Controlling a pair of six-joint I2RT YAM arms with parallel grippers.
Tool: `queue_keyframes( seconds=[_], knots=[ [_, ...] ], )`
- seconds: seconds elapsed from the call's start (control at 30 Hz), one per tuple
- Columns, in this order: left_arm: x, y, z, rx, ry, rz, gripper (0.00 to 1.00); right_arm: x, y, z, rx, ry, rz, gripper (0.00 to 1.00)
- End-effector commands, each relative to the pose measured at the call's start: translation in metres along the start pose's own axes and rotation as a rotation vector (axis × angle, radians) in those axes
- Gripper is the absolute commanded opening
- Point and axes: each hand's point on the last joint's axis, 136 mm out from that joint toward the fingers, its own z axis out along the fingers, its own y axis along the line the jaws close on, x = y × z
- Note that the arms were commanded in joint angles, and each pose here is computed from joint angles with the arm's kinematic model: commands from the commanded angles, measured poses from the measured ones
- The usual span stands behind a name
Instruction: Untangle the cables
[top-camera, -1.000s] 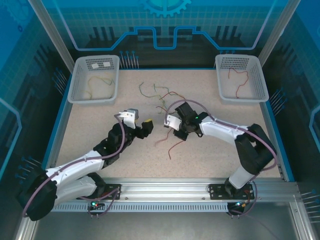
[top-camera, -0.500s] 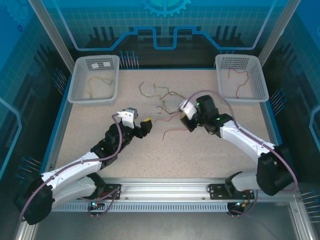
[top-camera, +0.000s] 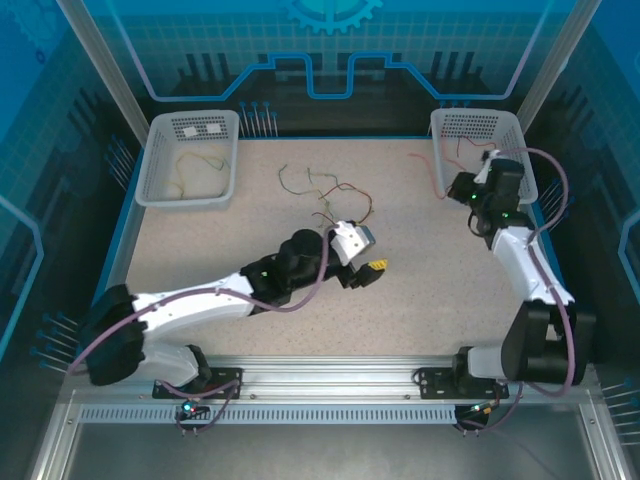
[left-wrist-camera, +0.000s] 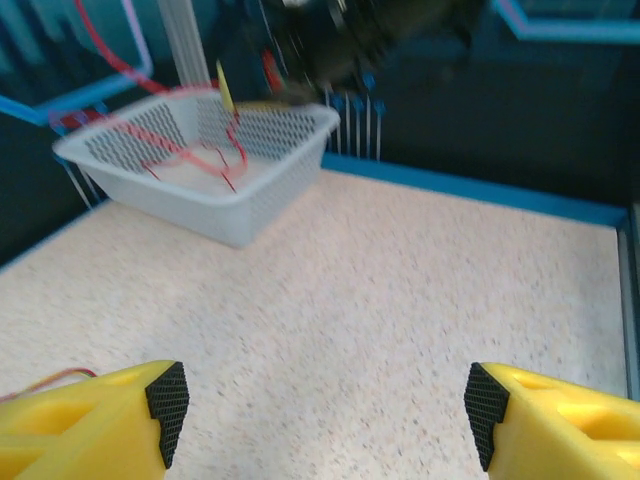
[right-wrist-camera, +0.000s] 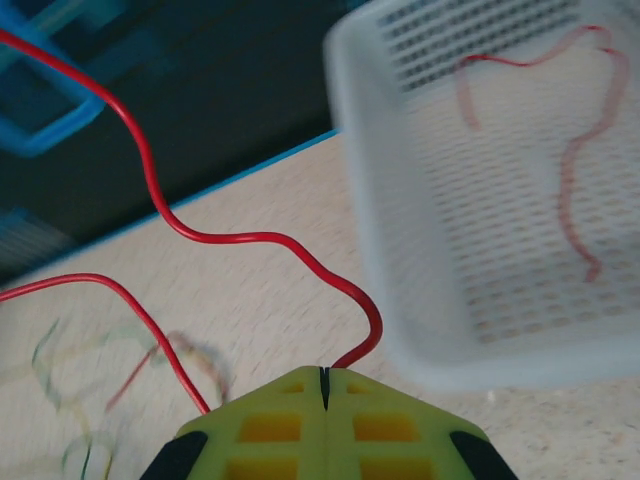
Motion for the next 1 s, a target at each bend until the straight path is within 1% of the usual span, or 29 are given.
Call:
queue_keyframes(
  seconds=[0.0,0.1,0.17,0.2,0.23,0.27,0.33,0.37,0.4,0.43,0.47,0.53,0.57,0.67,0.73,0.83,0.9,0.97],
  knots=[
    [-0.004,-0.016,0.012,0.096,-0.016,0.003,0.78,-0.026,-0.033,0.017,0.069,-0.058,0.252,0.0],
    [0.005,-0.016,0.021,0.092,0.002,-0.019,0.83,-0.039,-0.067,0.033,0.148,-0.078,0.372,0.0],
    [0.012,-0.011,0.026,0.071,0.033,-0.029,0.83,-0.047,-0.079,0.048,0.163,-0.059,0.415,0.0],
    [0.015,-0.008,0.026,0.056,0.038,-0.036,0.85,-0.05,-0.084,0.055,0.181,-0.043,0.423,0.0],
    [0.017,-0.001,0.027,0.03,0.036,-0.055,0.88,-0.052,-0.089,0.063,0.216,-0.019,0.43,0.0],
    [0.022,0.01,0.028,-0.003,0.044,-0.089,0.89,-0.052,-0.093,0.073,0.241,0.008,0.427,0.0],
    [0.026,0.035,0.025,-0.069,0.038,-0.189,0.91,-0.051,-0.099,0.093,0.261,0.046,0.425,0.0],
    [0.028,0.05,0.022,-0.102,0.02,-0.257,0.92,-0.047,-0.103,0.104,0.273,0.069,0.433,0.04],
    [0.029,0.062,0.018,-0.119,-0.002,-0.312,0.92,-0.048,-0.104,0.11,0.268,0.073,0.434,0.11],
    [0.03,0.075,0.013,-0.135,-0.029,-0.366,0.92,-0.046,-0.107,0.119,0.267,0.086,0.432,0.26],
    [0.032,0.087,0.007,-0.168,-0.047,-0.405,0.92,-0.045,-0.109,0.124,0.277,0.091,0.435,0.36],
    [0.032,0.105,-0.004,-0.227,-0.057,-0.446,0.92,-0.043,-0.113,0.128,0.288,0.091,0.449,0.5],
    [0.031,0.109,-0.008,-0.243,-0.047,-0.442,0.92,-0.042,-0.114,0.128,0.289,0.089,0.453,0.54],
    [0.031,0.125,-0.022,-0.336,0.004,-0.431,0.92,-0.043,-0.109,0.124,0.272,0.082,0.448,0.59],
    [0.032,0.137,-0.035,-0.383,-0.002,-0.464,0.92,-0.046,-0.098,0.114,0.233,0.082,0.43,0.6],
    [0.039,0.15,-0.051,-0.422,-0.018,-0.503,0.92,-0.053,-0.063,0.085,0.151,0.072,0.345,0.62],
    [0.047,0.155,-0.057,-0.449,-0.001,-0.516,0.92,-0.055,-0.033,0.057,0.106,0.045,0.241,0.62],
    [0.059,0.163,-0.058,-0.468,0.029,-0.554,0.92,-0.05,0.004,0.028,0.064,-0.014,0.074,0.62]
  ],
)
